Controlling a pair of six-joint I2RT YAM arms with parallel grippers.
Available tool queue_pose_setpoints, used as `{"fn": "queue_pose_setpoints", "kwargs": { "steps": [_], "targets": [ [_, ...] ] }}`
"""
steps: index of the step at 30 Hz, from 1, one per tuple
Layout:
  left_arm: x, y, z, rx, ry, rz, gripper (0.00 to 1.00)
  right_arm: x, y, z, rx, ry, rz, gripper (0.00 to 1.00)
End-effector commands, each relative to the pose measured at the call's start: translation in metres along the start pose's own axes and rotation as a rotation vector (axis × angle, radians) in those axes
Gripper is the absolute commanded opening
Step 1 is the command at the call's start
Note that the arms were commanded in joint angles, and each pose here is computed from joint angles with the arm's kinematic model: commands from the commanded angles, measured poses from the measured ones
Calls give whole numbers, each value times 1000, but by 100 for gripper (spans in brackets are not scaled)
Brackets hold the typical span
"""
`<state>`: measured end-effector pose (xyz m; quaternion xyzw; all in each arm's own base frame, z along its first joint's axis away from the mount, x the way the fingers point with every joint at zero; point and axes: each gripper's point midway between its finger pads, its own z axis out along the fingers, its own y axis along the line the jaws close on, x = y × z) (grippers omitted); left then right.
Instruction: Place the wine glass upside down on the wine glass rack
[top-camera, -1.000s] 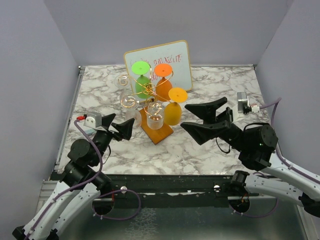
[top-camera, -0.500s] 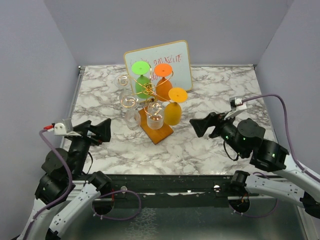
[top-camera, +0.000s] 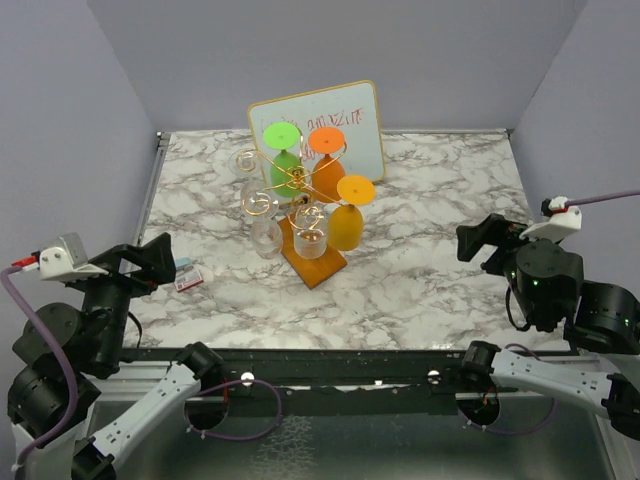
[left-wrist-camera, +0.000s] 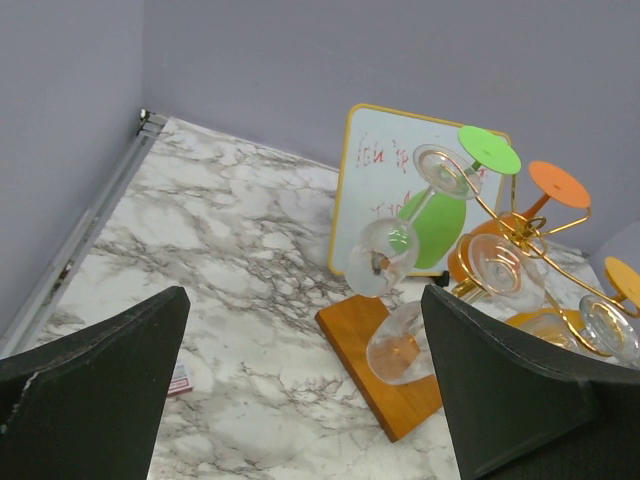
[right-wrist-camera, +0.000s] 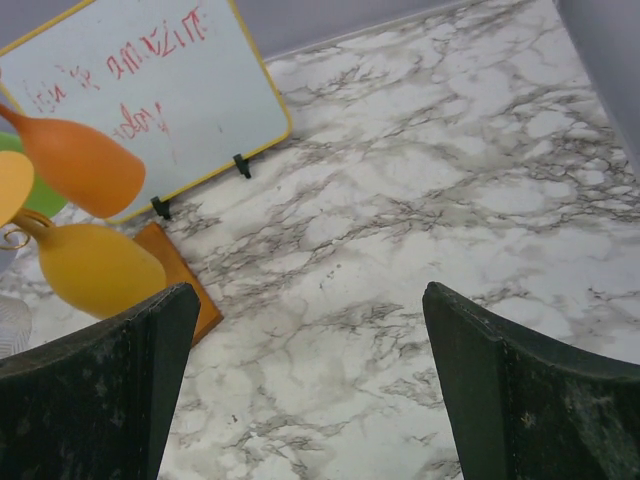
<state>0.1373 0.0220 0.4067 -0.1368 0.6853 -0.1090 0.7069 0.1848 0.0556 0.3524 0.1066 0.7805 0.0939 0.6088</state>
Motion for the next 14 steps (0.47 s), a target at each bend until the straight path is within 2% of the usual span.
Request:
{"fn": "queue_pose_setpoints", "kwargs": {
  "steps": [1,5,14],
  "targets": [
    [-5,24,-12,-78,46,152,99,-14,-30,-9,83,-44,-62,100],
    [-11,29,-17,-88,63,198,99,-16,-32,-12,66,-41,-72,100],
    [-8,29,-19,-78,68,191,99,-13,-31,-14,21,-43,-57,100]
  ]
}}
